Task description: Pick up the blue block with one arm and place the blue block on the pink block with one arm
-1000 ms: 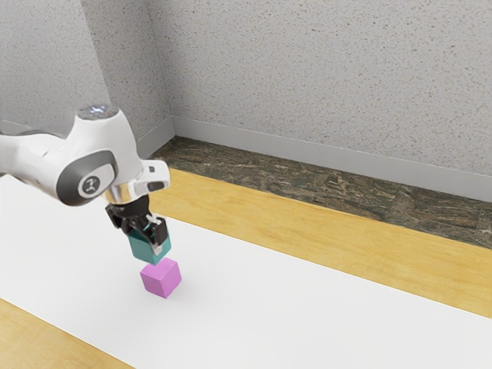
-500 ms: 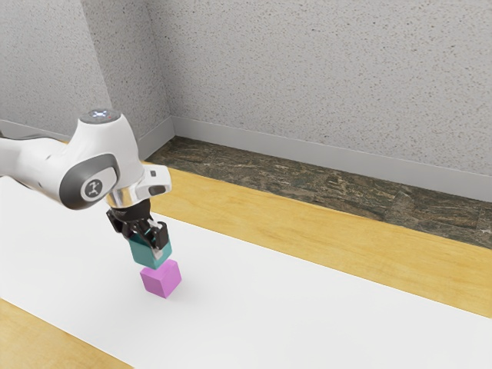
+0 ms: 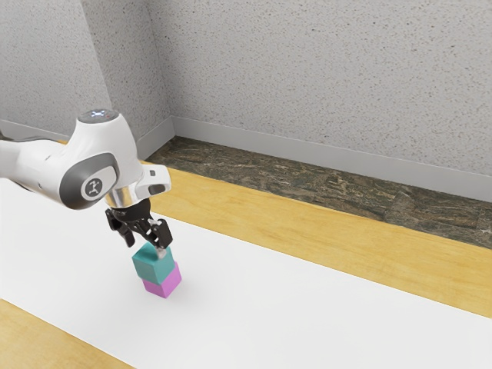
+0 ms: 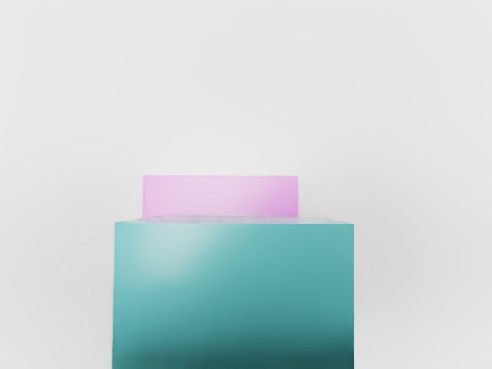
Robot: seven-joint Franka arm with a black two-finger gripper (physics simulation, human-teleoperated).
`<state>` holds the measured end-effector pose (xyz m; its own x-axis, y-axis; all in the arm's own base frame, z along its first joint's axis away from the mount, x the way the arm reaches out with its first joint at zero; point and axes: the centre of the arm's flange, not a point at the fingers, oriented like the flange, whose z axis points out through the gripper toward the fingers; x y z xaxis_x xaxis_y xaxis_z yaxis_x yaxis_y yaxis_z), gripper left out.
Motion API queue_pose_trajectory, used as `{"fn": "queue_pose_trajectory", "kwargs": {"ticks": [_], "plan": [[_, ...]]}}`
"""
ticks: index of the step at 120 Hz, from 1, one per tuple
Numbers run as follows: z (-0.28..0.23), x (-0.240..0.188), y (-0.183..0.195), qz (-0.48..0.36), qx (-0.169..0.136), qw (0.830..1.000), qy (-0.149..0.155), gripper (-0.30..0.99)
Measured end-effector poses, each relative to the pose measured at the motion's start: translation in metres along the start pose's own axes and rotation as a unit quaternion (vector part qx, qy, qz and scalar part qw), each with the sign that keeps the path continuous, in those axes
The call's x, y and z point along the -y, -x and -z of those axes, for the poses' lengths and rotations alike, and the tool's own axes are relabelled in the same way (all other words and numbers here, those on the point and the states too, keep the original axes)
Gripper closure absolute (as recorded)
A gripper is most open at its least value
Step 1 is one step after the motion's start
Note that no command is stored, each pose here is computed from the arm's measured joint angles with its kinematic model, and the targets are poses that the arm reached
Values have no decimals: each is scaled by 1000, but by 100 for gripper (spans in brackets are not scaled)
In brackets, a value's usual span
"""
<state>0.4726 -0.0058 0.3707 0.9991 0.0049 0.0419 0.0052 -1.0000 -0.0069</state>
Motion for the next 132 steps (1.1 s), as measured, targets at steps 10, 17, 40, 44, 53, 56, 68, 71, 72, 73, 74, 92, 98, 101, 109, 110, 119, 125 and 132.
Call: {"fn": "queue_pose_trajectory", "kwargs": {"ticks": [10, 17, 40, 44, 53, 56, 68, 71, 72, 73, 74, 92, 98, 101, 109, 110, 119, 125, 132], "plan": [[0, 0, 0, 0, 0, 1000, 0, 3], [1, 0, 0, 0, -1, 1000, 1, 2], [9, 1, -1, 3, -5, 1000, 7, 1], [12, 2, -1, 4, -7, 1000, 9, 1], [37, 5, 0, 6, -24, 1000, 18, 1], [55, 7, -1, 7, -36, 999, 23, 0], [104, 13, -7, 9, -51, 998, 30, 0], [110, 14, -7, 9, -49, 998, 29, 0], [112, 14, -7, 9, -49, 998, 29, 0], [113, 15, -7, 9, -47, 998, 29, 0], [114, 15, -7, 9, -46, 998, 29, 0], [120, 14, -3, 5, -18, 1000, 25, 0], [120, 14, -2, 5, -10, 1000, 24, 0], [120, 14, -1, 5, -7, 1000, 24, 0], [119, 14, 0, 5, 0, 1000, 23, 0], [119, 15, 0, 5, 1, 1000, 23, 0], [120, 16, 1, 6, 5, 1000, 23, 0], [126, 18, -1, 8, 5, 1000, 22, 0], [153, 21, -7, 10, -6, 1000, 23, 0]]}}
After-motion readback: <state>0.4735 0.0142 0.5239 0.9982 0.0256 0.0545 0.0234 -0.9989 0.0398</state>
